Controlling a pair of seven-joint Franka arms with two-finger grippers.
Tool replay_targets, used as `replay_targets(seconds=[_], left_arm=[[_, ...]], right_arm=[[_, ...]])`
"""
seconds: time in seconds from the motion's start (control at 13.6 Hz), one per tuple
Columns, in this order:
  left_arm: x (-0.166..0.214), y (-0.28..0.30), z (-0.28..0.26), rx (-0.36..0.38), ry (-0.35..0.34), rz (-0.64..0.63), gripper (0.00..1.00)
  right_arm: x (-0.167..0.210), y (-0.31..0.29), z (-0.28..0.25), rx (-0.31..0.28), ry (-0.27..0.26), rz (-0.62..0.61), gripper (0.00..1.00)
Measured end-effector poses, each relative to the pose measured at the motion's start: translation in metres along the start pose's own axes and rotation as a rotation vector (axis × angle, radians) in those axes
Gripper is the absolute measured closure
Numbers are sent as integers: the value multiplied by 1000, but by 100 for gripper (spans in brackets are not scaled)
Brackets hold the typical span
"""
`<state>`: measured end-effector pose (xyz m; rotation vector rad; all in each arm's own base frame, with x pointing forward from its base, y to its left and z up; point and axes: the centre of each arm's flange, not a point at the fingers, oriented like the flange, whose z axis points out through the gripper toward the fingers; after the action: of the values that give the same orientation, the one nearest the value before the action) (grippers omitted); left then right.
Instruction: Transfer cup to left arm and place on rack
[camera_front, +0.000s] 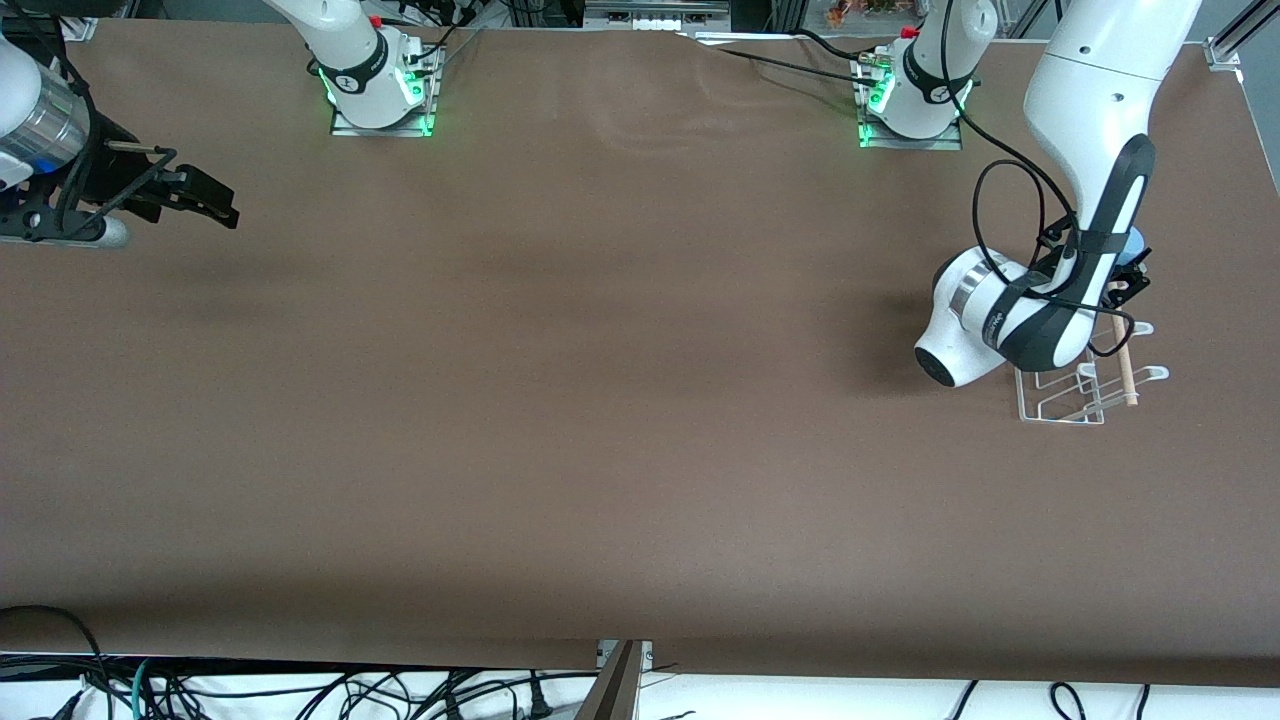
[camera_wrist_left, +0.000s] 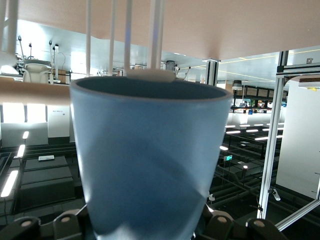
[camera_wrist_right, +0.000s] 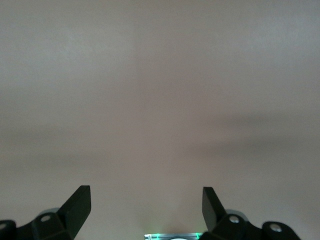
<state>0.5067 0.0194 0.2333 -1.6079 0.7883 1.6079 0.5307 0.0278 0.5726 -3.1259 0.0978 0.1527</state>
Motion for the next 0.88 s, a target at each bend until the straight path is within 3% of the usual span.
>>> replay_targets(seconds=[0.22, 0.52, 0.74, 0.88], left_arm=[[9, 8, -3, 17, -7, 0, 32], [9, 13, -10, 38, -9, -6, 0], [2, 8, -13, 39, 2, -38, 0], [-28, -9, -21, -15, 75, -90, 0]], right_arm=[[39, -1, 6, -11, -19, -15, 1], [53, 10, 9, -13, -44, -50, 1], [50, 7, 8, -13, -54, -59, 1], [49, 3, 9, -14, -64, -67, 1]])
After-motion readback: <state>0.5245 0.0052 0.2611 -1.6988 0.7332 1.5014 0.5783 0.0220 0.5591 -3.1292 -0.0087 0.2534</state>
